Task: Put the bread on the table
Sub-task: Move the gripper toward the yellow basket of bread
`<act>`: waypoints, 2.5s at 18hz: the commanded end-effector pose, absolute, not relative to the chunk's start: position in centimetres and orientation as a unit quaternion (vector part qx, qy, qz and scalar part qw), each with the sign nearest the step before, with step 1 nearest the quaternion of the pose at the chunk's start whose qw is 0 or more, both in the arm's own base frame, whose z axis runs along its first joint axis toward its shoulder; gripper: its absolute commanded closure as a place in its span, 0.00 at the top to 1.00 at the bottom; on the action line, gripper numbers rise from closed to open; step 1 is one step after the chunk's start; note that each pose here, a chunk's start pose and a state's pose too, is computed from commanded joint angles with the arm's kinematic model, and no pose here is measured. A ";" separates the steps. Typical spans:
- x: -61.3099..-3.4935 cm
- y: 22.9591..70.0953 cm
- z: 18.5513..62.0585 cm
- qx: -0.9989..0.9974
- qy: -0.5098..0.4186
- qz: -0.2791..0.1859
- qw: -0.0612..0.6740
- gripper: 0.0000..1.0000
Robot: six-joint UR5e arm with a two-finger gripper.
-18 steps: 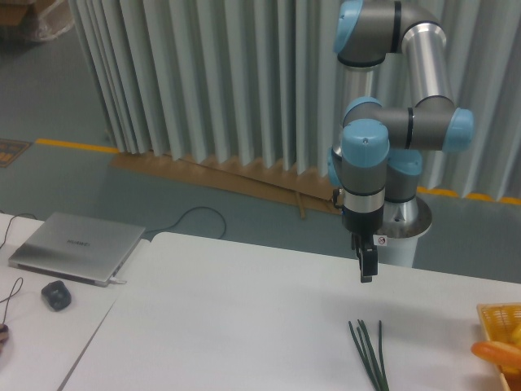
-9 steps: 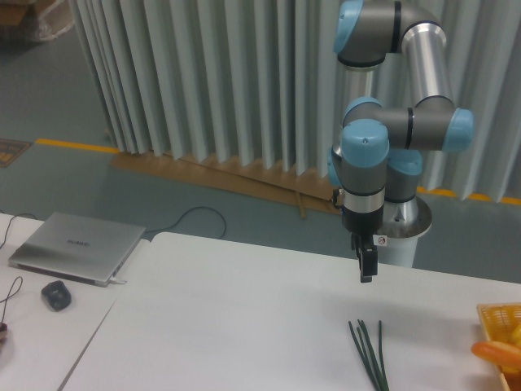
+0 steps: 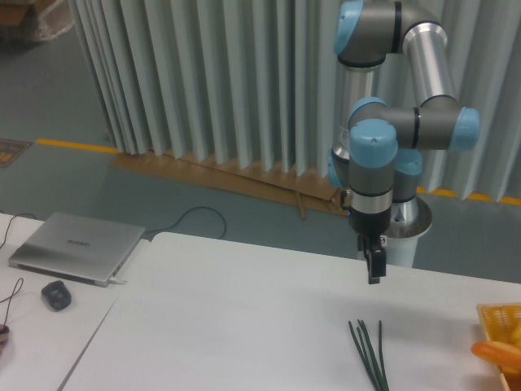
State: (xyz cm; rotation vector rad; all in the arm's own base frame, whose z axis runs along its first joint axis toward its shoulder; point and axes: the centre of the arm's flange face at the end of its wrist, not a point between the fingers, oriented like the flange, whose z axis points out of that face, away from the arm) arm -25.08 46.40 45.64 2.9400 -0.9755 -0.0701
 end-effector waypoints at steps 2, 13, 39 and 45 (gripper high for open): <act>-26.4 45.7 45.7 0.953 -0.302 -0.023 0.022 1.00; -28.6 44.6 46.2 0.959 -0.282 -0.027 0.020 1.00; -36.7 37.6 44.4 0.983 -0.182 -0.006 0.031 1.00; -39.4 38.6 45.2 0.984 -0.176 -0.018 0.024 1.00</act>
